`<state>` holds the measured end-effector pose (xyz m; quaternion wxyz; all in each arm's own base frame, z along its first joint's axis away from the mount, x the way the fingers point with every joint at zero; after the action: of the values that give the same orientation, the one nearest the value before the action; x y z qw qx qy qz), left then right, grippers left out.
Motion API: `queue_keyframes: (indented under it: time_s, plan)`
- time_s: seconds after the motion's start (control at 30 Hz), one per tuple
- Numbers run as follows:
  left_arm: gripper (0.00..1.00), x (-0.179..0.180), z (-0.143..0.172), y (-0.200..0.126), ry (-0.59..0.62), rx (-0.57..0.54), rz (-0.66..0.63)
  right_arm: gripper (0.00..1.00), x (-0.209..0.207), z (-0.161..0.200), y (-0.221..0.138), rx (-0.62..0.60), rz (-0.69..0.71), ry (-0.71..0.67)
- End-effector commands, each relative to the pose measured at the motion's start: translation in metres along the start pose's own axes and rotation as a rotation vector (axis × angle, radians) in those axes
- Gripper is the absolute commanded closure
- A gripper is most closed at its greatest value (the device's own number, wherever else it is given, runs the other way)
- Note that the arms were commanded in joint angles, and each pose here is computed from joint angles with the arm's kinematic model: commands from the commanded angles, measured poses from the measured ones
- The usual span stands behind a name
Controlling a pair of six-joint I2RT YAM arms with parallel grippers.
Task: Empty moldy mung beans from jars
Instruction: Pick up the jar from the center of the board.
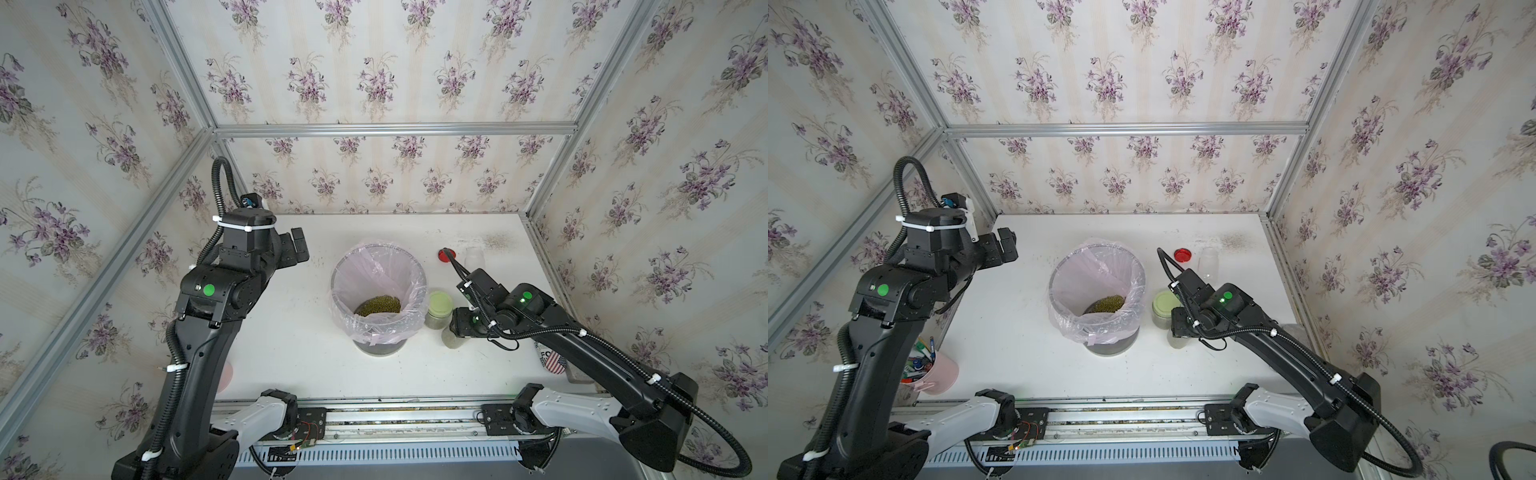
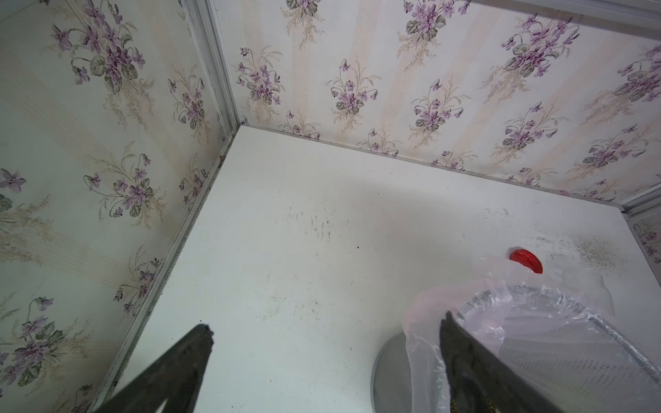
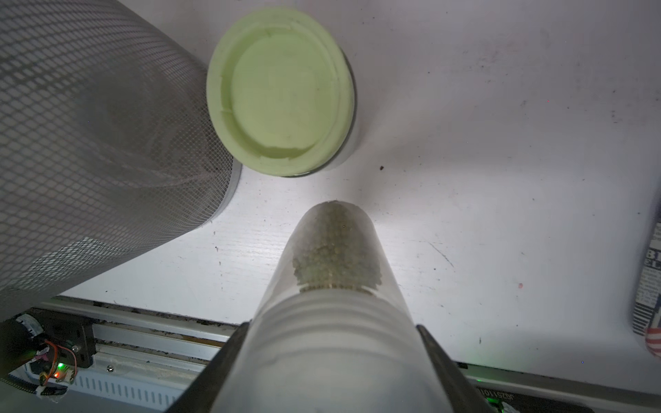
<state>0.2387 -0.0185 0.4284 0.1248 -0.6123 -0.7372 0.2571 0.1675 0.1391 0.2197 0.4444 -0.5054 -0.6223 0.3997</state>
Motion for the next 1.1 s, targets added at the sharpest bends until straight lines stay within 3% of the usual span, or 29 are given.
queue_keyframes:
  time_s: [0.0, 0.43, 0.97, 1.07]
  plan:
    - [0.00, -0.001, -0.006, -0.002, -0.021, -0.025, 0.008, 0.42, -0.015, 0.002, -0.004, -0.011, 0.052, 0.031]
    - [0.00, -0.001, -0.005, 0.001, -0.009, -0.020, -0.003, 0.42, -0.049, -0.023, -0.023, -0.101, 0.078, 0.154]
    - [0.00, -0.007, -0.016, -0.007, 0.034, -0.067, 0.055, 0.43, -0.045, -0.064, -0.047, -0.210, 0.067, 0.138]
    - [0.00, -0.003, -0.018, -0.007, 0.063, -0.087, 0.020, 0.43, -0.042, -0.072, -0.055, -0.238, 0.059, 0.134]
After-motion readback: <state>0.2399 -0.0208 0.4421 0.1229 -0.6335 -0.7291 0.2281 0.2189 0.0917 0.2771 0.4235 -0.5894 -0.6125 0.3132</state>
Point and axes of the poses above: each gripper's point midway between its finger pads, its own y axis out along the fingers, its own x axis along the line the jaws close on, z = x × y, the point moved 6 cm from there along -y, back along the fingers, and after that the axes turned 2 degrees about -y, right-handed, at the moved point
